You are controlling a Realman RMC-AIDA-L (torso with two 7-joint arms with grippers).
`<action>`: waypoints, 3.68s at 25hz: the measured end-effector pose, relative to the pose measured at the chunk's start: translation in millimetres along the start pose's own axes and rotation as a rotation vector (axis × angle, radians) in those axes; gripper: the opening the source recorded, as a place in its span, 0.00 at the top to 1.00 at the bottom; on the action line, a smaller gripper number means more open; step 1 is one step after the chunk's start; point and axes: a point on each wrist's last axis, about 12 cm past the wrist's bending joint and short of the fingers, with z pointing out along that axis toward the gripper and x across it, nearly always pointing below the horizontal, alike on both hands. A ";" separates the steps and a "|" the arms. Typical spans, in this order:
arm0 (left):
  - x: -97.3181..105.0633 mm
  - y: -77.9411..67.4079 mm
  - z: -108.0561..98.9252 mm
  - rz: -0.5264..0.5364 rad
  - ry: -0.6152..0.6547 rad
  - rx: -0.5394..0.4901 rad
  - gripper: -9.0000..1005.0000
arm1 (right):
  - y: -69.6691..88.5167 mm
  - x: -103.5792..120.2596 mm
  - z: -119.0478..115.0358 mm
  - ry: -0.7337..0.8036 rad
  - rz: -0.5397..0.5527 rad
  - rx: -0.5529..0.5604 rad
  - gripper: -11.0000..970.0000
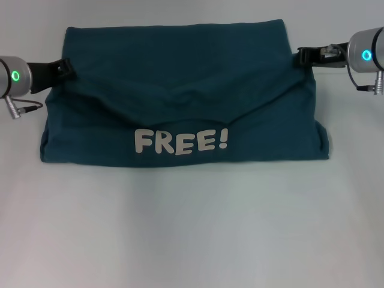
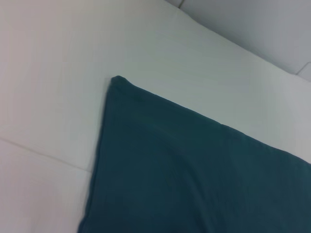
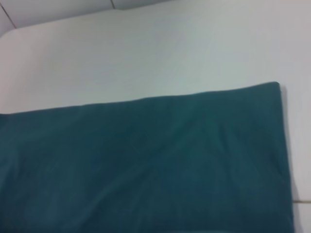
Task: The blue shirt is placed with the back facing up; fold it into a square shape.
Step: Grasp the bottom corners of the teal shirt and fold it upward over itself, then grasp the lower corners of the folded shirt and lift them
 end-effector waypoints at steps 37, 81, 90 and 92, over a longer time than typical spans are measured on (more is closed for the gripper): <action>76.3 82.0 -56.4 0.251 -0.047 0.207 0.44 | -88.1 153.5 -105.4 -0.106 0.310 -0.491 0.39; 89.8 80.8 -55.4 0.191 -0.003 0.213 0.93 | -88.6 150.7 -102.5 -0.061 0.288 -0.475 0.39; 68.4 72.4 -60.8 0.132 0.000 0.257 0.93 | -95.8 132.3 -101.8 0.078 0.278 -0.410 0.39; 64.1 70.1 -60.6 0.115 -0.001 0.261 0.93 | -95.7 122.0 -99.2 0.120 0.279 -0.384 0.39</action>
